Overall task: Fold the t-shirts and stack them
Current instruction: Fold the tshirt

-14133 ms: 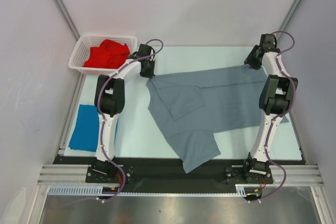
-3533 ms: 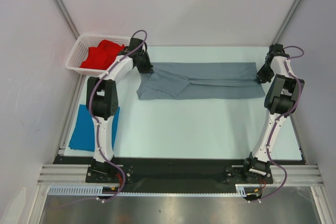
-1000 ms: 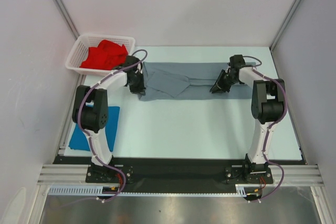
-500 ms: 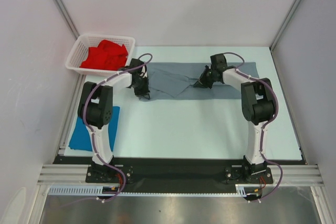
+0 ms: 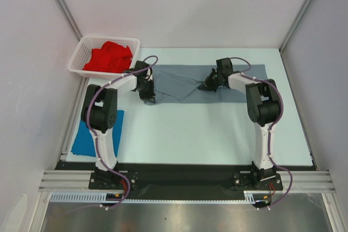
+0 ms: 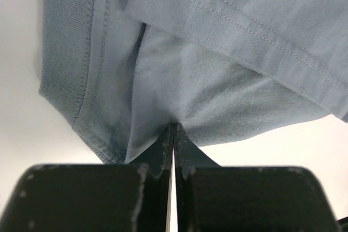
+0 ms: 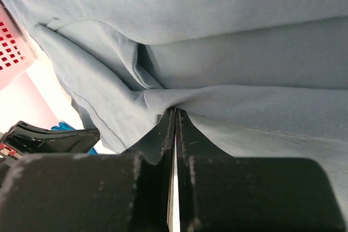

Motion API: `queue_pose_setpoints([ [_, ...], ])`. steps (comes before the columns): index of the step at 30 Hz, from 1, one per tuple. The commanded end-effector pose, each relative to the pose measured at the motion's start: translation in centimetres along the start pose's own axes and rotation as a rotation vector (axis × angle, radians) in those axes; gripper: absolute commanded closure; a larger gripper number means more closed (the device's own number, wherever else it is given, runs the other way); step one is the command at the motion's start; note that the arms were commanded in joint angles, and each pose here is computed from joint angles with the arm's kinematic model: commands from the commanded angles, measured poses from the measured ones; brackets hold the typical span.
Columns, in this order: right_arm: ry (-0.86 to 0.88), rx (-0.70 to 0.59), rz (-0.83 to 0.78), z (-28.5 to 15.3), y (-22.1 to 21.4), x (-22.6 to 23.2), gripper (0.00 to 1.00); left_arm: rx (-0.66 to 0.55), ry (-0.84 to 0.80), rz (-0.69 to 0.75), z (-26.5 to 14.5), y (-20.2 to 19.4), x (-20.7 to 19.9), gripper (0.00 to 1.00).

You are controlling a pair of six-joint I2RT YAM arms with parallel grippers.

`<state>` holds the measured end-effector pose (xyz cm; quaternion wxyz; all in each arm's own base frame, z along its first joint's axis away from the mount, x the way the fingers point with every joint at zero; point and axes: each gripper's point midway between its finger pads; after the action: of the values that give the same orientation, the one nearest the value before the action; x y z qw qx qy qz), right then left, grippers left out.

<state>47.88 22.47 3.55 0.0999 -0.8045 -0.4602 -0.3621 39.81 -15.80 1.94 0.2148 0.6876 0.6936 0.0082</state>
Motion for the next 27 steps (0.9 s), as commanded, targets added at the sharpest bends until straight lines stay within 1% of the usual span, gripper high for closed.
queue_pose_setpoints([
  [1, 0.052, -0.062, -0.008, 0.5, 1.3, 1.9, 1.00, -0.024, -0.024, 0.015, -0.3, 0.8, -0.5, 0.99],
  [6, 0.063, -0.095, -0.016, 1.1, 2.7, 2.3, 1.00, -0.017, -0.025, 0.013, -0.2, 0.3, -0.4, 0.99],
  [14, 0.069, -0.100, -0.021, 2.3, 4.6, 2.4, 1.00, -0.028, -0.024, 0.015, -1.0, 0.3, -0.5, 1.00],
  [20, 0.074, -0.113, -0.014, 1.4, 6.0, 2.3, 1.00, -0.021, -0.028, 0.011, -0.9, -0.3, -0.4, 1.00],
  [22, 0.081, -0.106, -0.041, 0.8, 6.1, 2.8, 1.00, -0.025, -0.031, 0.011, -1.0, -0.3, -0.5, 1.00],
  [25, 0.089, -0.086, -0.075, -0.7, 5.5, 3.5, 1.00, -0.043, -0.038, 0.013, -1.4, 0.3, -0.8, 1.00],
  [27, 0.081, -0.064, -0.070, -1.2, 4.5, 2.9, 1.00, -0.045, -0.047, 0.014, -1.6, 0.4, -1.0, 1.00],
])
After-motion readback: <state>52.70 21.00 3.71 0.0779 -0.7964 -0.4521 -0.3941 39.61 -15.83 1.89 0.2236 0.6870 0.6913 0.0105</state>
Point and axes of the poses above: each gripper's point midway between its finger pads, its own z axis out along the fingers, its own x axis along the line the jaws close on, y = z × x, and after that the axes turned 2 degrees about z, right-handed
